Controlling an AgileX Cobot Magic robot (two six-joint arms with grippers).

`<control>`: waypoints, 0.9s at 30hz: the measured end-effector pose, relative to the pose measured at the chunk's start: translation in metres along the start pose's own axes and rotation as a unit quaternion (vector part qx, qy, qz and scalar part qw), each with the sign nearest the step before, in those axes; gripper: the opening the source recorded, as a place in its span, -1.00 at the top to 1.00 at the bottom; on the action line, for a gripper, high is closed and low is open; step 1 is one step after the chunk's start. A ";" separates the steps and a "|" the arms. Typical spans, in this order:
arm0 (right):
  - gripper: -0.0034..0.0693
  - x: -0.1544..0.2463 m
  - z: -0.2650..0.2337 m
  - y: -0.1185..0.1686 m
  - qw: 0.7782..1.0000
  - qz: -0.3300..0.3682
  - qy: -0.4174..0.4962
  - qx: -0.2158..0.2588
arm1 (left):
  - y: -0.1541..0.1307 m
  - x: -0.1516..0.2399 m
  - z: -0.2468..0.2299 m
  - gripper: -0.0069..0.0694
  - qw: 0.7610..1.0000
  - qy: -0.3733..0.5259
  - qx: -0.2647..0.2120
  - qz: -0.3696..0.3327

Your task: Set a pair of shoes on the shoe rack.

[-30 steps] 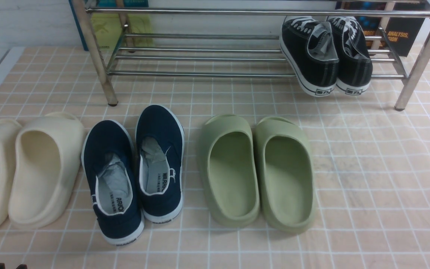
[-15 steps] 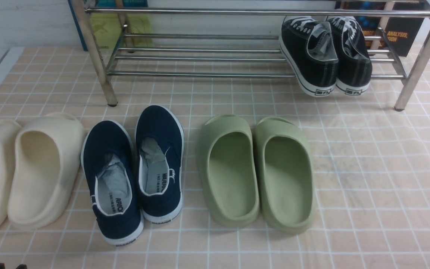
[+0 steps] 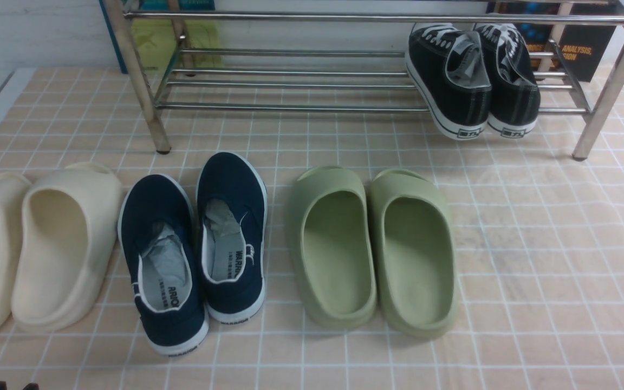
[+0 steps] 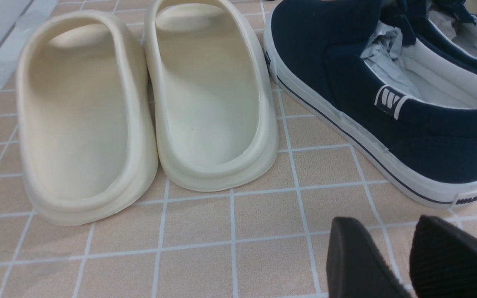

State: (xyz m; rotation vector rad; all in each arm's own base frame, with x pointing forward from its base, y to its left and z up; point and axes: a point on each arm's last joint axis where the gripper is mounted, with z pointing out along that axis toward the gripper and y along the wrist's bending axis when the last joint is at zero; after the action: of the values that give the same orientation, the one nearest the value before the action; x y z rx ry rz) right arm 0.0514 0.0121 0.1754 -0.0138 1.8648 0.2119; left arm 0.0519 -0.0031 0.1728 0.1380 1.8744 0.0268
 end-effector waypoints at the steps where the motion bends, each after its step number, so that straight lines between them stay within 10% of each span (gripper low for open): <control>1: 0.75 0.000 0.000 0.000 1.000 0.000 0.000 0.000 | 0.000 0.000 0.000 0.19 1.000 0.000 0.000 0.000; 27: 0.95 -0.001 0.000 -0.008 0.999 0.010 -0.009 0.045 | 0.000 0.000 0.000 0.19 1.000 0.000 0.000 0.001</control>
State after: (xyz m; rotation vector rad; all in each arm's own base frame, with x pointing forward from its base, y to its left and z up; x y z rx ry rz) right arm 0.0526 0.0039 0.1752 0.0682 1.8560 0.1419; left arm 0.0519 -0.0030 0.1728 0.1391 1.8743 0.0287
